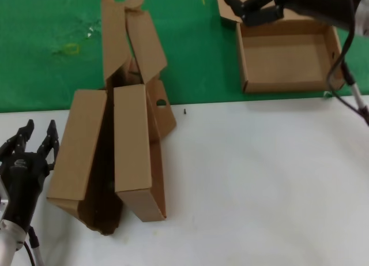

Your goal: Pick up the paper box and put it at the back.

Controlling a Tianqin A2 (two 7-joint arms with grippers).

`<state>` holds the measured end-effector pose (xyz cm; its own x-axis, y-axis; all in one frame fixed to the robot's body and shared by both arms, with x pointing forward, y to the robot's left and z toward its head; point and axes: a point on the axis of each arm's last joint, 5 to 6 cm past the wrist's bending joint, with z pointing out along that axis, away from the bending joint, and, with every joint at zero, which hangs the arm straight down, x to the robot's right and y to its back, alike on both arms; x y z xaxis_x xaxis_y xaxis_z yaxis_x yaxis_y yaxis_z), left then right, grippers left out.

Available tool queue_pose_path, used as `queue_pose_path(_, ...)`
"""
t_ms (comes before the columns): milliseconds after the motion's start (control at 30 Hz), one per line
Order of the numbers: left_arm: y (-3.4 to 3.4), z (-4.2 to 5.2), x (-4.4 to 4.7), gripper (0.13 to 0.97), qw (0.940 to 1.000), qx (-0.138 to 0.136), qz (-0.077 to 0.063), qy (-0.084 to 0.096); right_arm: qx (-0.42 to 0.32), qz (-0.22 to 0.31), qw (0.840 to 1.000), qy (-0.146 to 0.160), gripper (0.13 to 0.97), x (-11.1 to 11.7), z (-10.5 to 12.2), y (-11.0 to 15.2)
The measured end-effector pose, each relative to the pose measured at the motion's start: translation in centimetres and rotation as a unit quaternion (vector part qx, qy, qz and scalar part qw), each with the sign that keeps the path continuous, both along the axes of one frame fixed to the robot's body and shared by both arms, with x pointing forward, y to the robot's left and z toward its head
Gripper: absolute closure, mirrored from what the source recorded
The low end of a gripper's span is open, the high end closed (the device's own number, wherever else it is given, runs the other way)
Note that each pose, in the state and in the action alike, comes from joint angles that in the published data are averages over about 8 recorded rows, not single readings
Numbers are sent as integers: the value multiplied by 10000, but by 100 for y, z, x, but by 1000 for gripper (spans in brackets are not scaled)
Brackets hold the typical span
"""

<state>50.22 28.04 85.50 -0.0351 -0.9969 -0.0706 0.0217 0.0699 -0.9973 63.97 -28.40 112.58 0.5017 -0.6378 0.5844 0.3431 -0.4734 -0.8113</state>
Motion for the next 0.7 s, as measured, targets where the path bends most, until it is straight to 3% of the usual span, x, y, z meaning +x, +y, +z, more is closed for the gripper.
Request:
queue_pose_path(300,0,0,0,747,10000,-1,0,0,488,-67,9988,-51,138,-50,-422,59)
queue_pose_path(700,0,0,0,461,10000,2,0,0,1136,-359,9929,-38,130,-190,-976,106)
